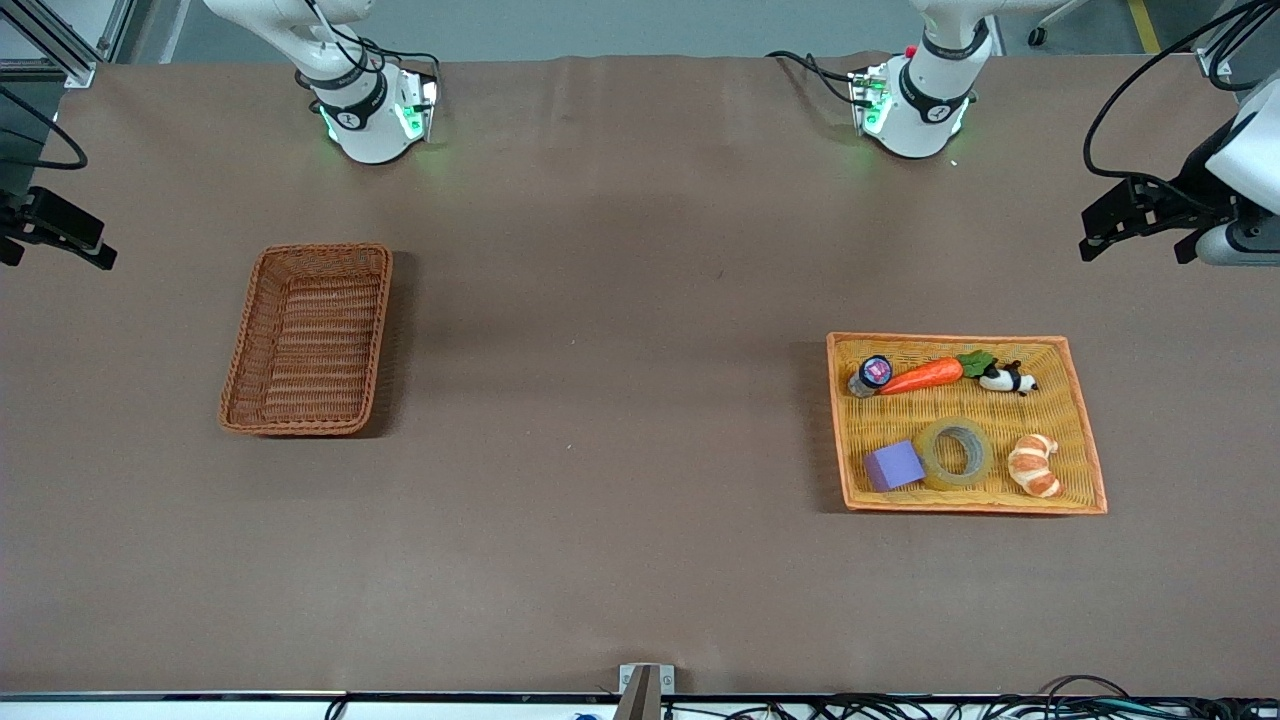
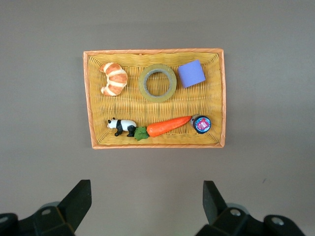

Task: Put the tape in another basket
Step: 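Move the left gripper toward the yellow tape roll on the orange tray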

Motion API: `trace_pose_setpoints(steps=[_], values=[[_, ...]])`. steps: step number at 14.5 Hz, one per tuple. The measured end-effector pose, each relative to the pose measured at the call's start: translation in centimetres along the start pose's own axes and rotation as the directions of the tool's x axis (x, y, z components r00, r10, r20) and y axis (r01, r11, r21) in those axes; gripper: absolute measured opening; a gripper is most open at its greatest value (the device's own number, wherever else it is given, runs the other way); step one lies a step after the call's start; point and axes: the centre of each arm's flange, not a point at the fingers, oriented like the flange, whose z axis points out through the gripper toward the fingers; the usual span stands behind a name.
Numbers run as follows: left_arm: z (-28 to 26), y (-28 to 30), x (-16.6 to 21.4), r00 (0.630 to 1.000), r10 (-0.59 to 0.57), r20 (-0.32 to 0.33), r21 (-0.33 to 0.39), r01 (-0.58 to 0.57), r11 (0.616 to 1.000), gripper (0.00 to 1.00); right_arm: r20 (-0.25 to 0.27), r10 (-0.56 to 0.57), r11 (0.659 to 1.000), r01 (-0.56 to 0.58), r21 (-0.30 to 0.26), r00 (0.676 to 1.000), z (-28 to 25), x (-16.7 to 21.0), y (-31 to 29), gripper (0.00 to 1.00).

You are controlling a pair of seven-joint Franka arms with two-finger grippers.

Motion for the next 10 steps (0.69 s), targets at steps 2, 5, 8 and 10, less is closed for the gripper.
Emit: trace_pose_setpoints(steps=[2,5,8,10], values=[[0.0,0.0,0.0,1.000,0.000,0.000,0.000,0.000,1.000,1.00,0.000,0.000,1.000,0.000,0.000,1.000,0.0,0.0,0.0,1.00],[0.0,-0.1,0.0,1.000,-0.002,0.000,0.000,0.002,1.000,1.00,0.000,0.000,1.000,0.000,0.000,1.000,0.0,0.0,0.0,1.00],[1.6,-0.4,0.9,1.000,-0.005,0.025,-0.003,0.005,1.000,1.00,0.000,0.000,1.000,0.000,0.000,1.000,0.0,0.0,0.0,1.00],[4.9,-2.0,2.9,0.999,-0.030,0.042,-0.007,0.030,1.000,1.00,0.000,0.000,1.000,0.000,0.000,1.000,0.0,0.0,0.0,1.00]])
